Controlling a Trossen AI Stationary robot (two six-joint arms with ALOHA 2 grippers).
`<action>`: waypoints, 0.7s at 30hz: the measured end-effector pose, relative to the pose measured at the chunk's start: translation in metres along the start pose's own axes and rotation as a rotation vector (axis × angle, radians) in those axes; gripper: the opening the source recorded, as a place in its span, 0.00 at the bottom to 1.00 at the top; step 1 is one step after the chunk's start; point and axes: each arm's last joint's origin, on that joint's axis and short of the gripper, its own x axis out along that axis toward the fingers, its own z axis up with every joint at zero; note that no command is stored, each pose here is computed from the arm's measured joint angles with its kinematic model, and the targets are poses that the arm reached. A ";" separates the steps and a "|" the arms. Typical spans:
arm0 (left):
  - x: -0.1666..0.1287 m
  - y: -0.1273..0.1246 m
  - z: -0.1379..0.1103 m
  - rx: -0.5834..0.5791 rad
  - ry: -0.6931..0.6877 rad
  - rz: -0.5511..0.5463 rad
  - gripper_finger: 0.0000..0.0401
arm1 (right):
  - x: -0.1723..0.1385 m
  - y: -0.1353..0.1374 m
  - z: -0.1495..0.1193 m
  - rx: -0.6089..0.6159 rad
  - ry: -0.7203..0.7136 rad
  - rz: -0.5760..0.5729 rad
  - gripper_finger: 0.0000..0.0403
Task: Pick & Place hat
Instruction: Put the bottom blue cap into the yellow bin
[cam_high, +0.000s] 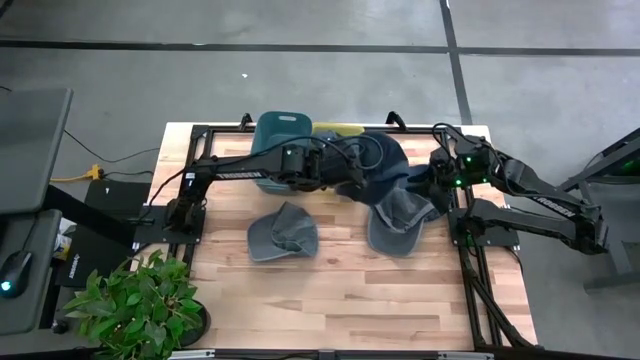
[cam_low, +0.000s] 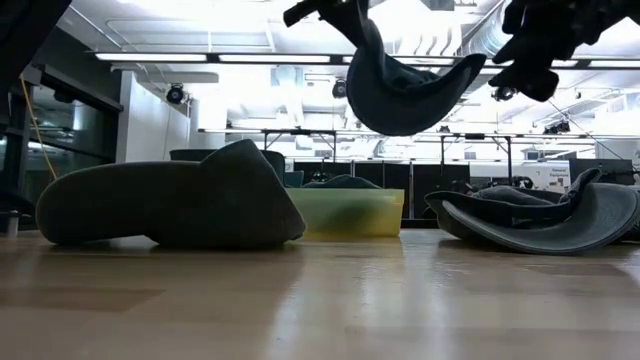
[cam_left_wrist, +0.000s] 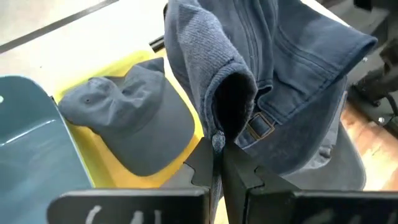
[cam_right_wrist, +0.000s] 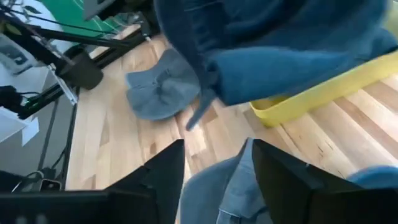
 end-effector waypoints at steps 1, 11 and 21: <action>0.000 0.000 0.001 -0.005 -0.006 -0.004 0.01 | 0.000 0.000 0.000 -0.006 -0.004 0.003 0.47; 0.008 0.003 0.019 -0.024 -0.083 -0.054 0.01 | 0.006 0.000 0.012 -0.031 -0.077 0.006 0.52; 0.010 0.003 0.025 -0.021 -0.103 -0.099 0.01 | 0.022 -0.006 0.023 -0.042 -0.115 -0.036 0.50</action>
